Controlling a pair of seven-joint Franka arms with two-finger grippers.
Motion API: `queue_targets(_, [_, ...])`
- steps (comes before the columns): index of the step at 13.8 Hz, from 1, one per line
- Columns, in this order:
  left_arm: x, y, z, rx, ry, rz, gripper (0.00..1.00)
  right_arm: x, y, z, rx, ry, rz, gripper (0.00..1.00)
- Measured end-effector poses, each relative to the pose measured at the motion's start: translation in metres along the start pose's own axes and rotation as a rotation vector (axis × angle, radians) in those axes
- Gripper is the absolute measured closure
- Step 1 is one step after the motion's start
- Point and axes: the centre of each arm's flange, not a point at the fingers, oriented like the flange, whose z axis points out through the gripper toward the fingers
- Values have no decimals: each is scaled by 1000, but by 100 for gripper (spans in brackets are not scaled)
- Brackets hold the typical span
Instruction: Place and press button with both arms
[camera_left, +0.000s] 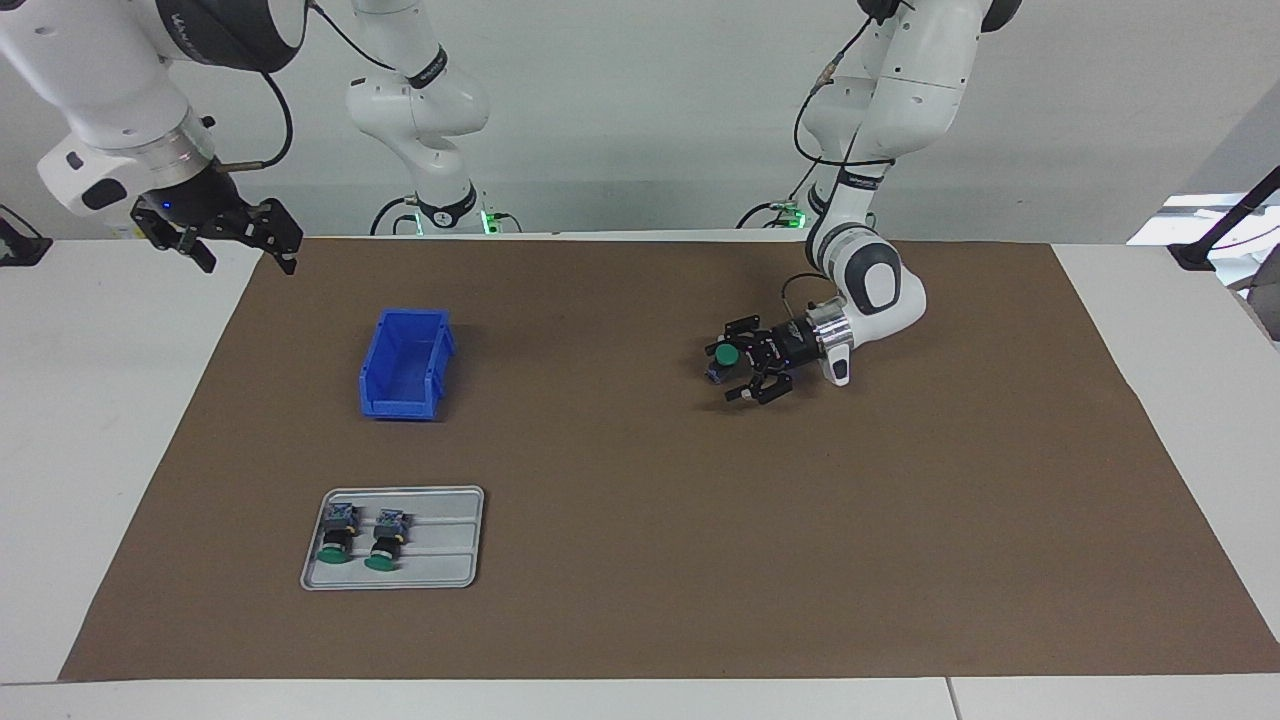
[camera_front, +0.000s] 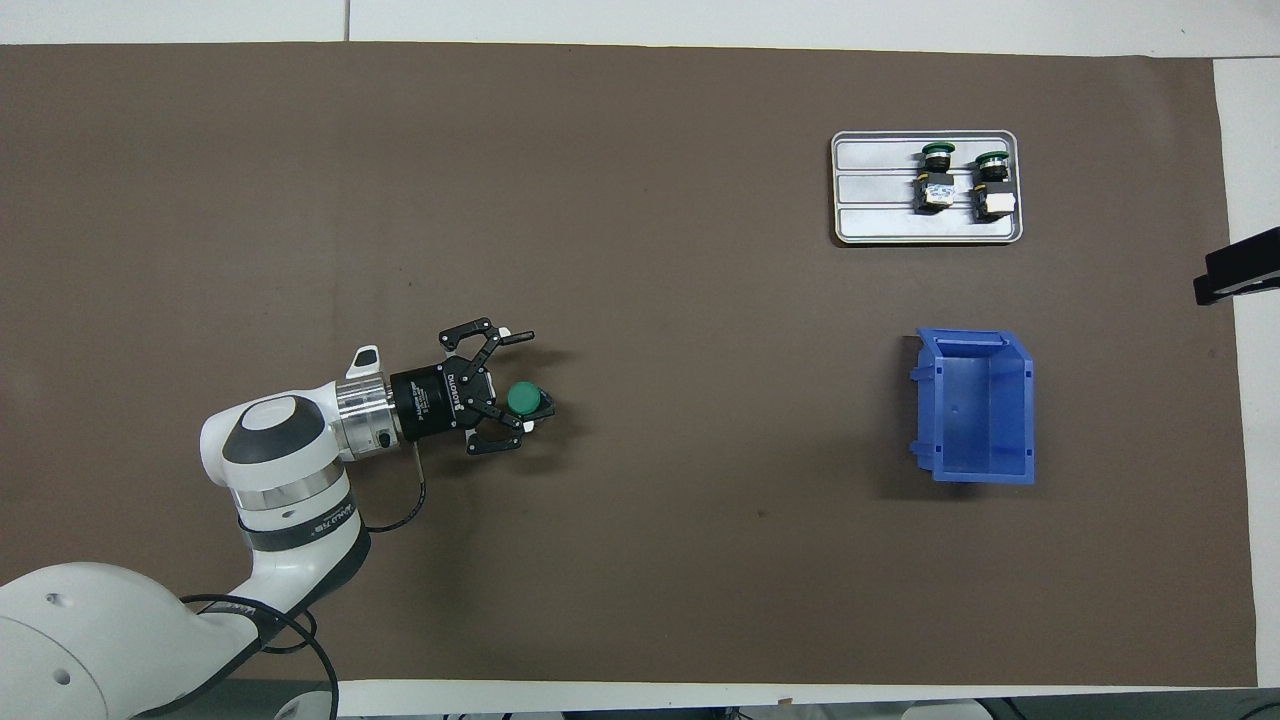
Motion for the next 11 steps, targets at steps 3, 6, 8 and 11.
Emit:
queue_targets(3, [-13,-3,4,-2,27,-18,0,0,0,0,0,0,0,2])
queue_targets(6, [-32,-6,8,0,36,-27,0,0,0,0,0,0,0,2])
queue_targets(8, [-47,-4,3,-15,55,-28,0,0,0,0,0,0,0,2])
queue_targets(11, [-76,-2,-6,-8,125,14,0,0,0,0,0,0,0,2])
